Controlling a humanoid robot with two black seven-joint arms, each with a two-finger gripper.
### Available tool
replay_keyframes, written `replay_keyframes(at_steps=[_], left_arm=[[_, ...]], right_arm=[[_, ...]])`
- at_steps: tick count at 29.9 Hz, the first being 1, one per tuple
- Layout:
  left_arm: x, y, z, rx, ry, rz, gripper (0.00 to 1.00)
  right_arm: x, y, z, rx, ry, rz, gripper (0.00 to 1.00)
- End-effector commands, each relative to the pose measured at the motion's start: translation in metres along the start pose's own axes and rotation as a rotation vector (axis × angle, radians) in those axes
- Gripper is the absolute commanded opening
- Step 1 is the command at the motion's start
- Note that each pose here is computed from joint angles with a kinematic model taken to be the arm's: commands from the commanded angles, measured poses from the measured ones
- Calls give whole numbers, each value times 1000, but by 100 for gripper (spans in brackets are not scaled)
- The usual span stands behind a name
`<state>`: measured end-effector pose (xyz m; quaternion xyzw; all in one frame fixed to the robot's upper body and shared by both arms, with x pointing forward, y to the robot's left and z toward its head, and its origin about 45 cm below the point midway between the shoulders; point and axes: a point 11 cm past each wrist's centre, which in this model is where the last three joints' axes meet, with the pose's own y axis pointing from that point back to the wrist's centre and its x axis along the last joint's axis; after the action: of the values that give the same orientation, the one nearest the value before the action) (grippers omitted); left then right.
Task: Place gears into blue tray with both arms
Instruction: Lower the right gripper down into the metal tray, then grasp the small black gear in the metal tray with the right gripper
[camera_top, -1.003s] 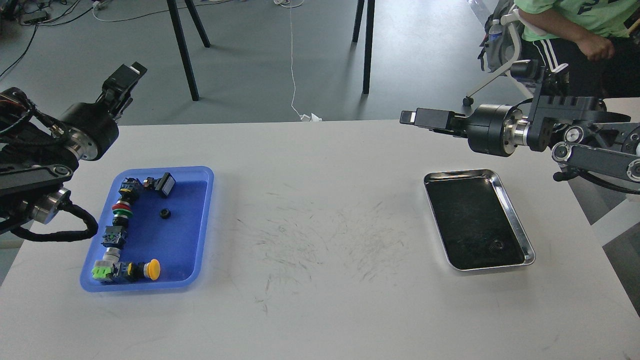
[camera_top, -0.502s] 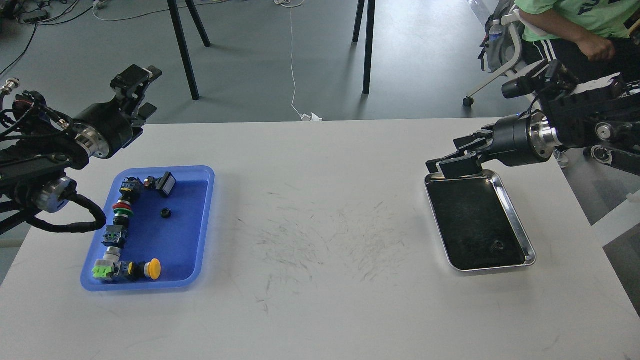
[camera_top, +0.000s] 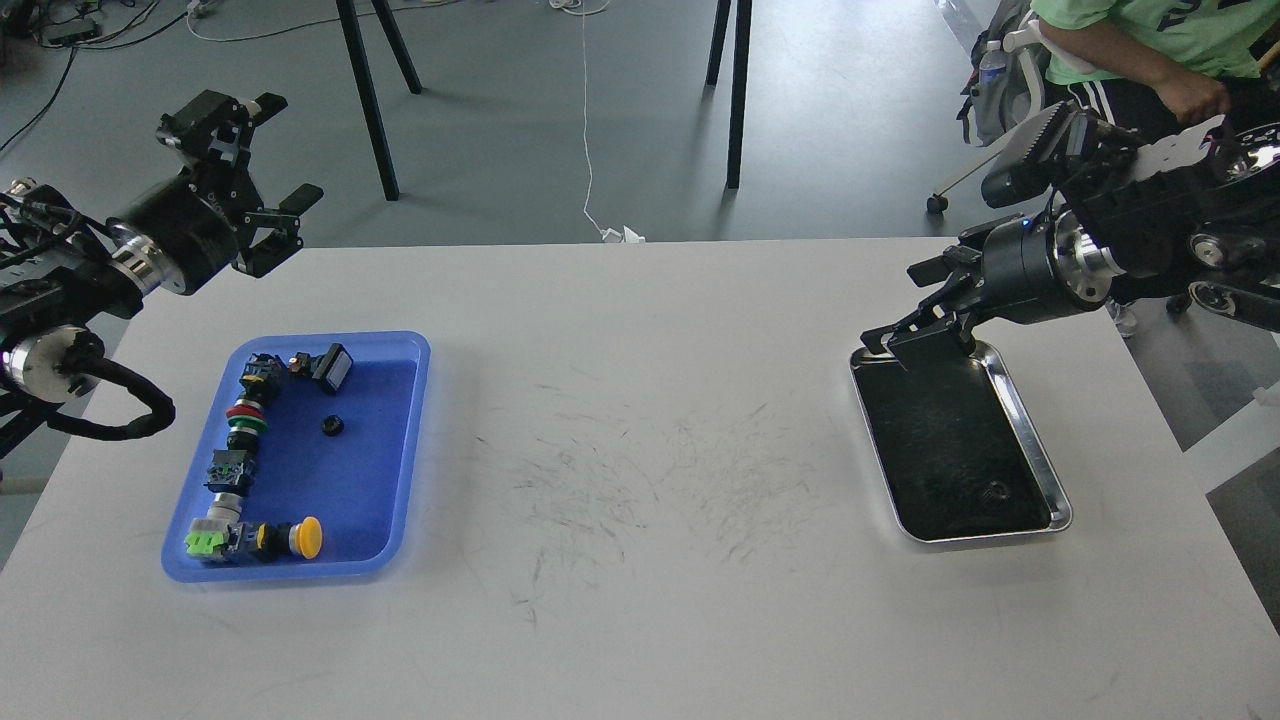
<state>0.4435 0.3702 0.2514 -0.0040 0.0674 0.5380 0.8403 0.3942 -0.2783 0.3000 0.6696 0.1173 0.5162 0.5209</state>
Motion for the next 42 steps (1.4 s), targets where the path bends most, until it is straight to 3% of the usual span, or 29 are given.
replay_keyframes(at_steps=[1,9,25,36,42], left_arm=[[-7,-5,-11,10,8,9,98],[-7,-9,-23,23,0,42,98],[-11,-8,-42,53,6,47,98],[-10,-6,-46,58,14,53,98],[-9,-5,-46,59,14,54,98]], right_arm=[[-7,2,1,-22,82,-45,96],[-32,-1,0,-40,223,-165,93],[-128,-9,-13,53,320,-381,82],[-151,-12,6,6,284,-435,82],[-159,-32,16,-5,309,-457,82]])
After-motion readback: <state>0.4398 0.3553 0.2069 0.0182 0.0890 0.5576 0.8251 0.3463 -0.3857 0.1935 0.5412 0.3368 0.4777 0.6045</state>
